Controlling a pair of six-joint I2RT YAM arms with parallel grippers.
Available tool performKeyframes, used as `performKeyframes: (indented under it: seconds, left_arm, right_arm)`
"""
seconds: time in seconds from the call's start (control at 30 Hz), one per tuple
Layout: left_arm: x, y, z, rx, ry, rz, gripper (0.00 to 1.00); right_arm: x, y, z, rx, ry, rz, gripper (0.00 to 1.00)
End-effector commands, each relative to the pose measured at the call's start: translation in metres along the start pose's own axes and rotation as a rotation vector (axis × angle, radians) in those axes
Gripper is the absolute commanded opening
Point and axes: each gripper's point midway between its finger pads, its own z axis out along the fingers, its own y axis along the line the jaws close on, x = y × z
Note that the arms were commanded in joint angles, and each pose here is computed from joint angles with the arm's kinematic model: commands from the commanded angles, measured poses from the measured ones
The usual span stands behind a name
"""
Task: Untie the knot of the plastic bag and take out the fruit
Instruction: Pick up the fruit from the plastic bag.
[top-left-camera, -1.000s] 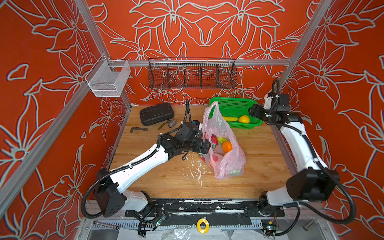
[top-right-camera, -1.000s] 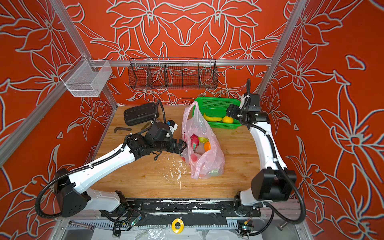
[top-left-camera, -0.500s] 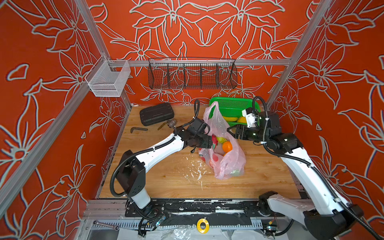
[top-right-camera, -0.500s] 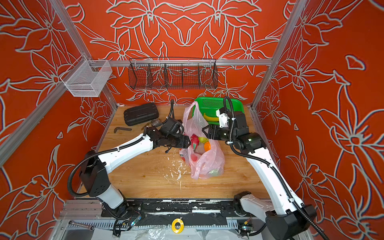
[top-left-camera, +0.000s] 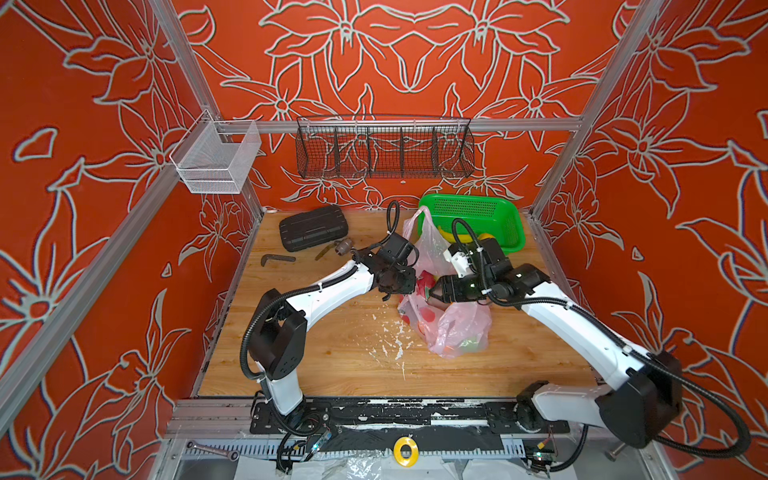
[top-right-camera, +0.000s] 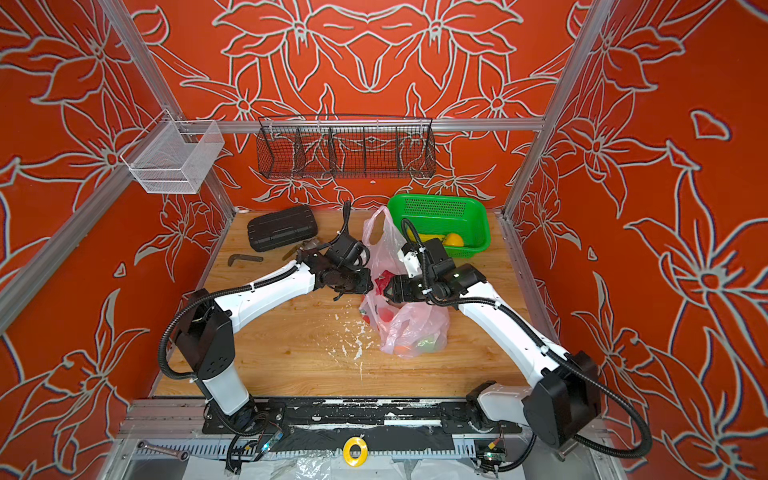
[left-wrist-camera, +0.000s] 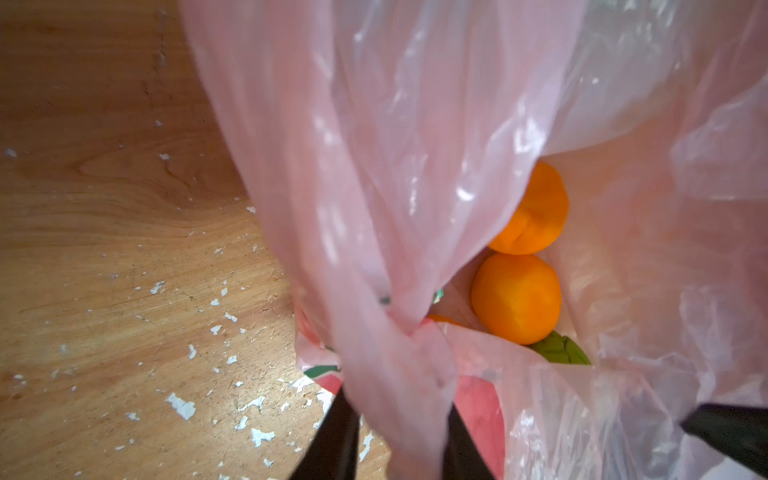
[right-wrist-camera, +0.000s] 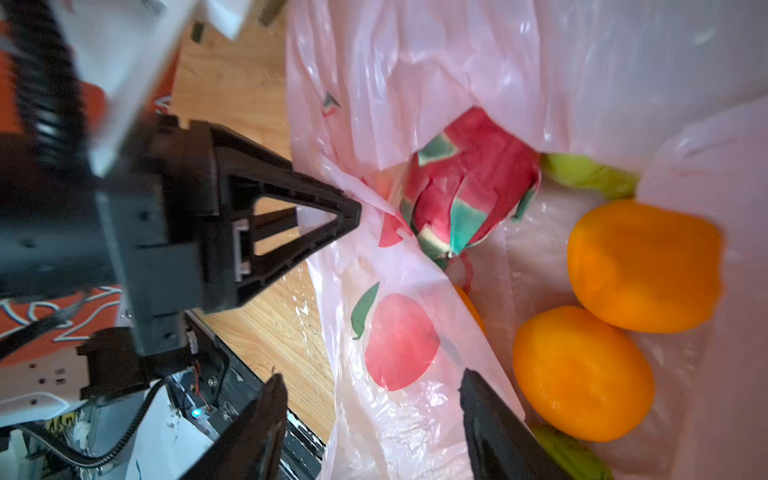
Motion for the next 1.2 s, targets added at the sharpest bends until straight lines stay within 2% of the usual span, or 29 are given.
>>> performKeyframes:
  seconds: [0.0, 0.3, 0.43, 0.63, 0.8, 0.97, 1.17]
  left_arm:
    - [0.021, 0.003, -0.001, 0.019, 0.067, -0.046, 0.2]
    - [0.062, 0.021, -0.01, -0.011, 0.179, -0.088, 0.06]
    - [0.084, 0.031, -0.009, -0.029, 0.226, -0.107, 0.04]
    - [0.095, 0.035, -0.013, -0.033, 0.236, -0.117, 0.03]
    - [0.084, 0.03, -0.022, -0.022, 0.173, -0.107, 0.03]
    - [0.066, 0.028, -0.031, -0.036, 0.086, -0.088, 0.03]
    - [0.053, 0.025, -0.036, -0.039, 0.035, -0.068, 0.03]
  right_arm:
    - [0.022, -0.013, 0.018, 0.044, 0.092, -0.028, 0.67]
    - [0.076, -0.032, 0.035, 0.097, 0.244, -0.016, 0.64]
    - [0.083, -0.034, 0.031, 0.103, 0.25, -0.01, 0.65]
    - [0.055, -0.027, 0.022, 0.112, 0.124, 0.043, 0.66]
    - [0.016, -0.018, 0.026, 0.076, -0.05, 0.143, 0.69]
    - [-0.012, -0.016, 0.035, 0.042, -0.202, 0.228, 0.77]
    - [-0.025, -0.026, 0.053, 0.081, -0.266, 0.216, 0.79]
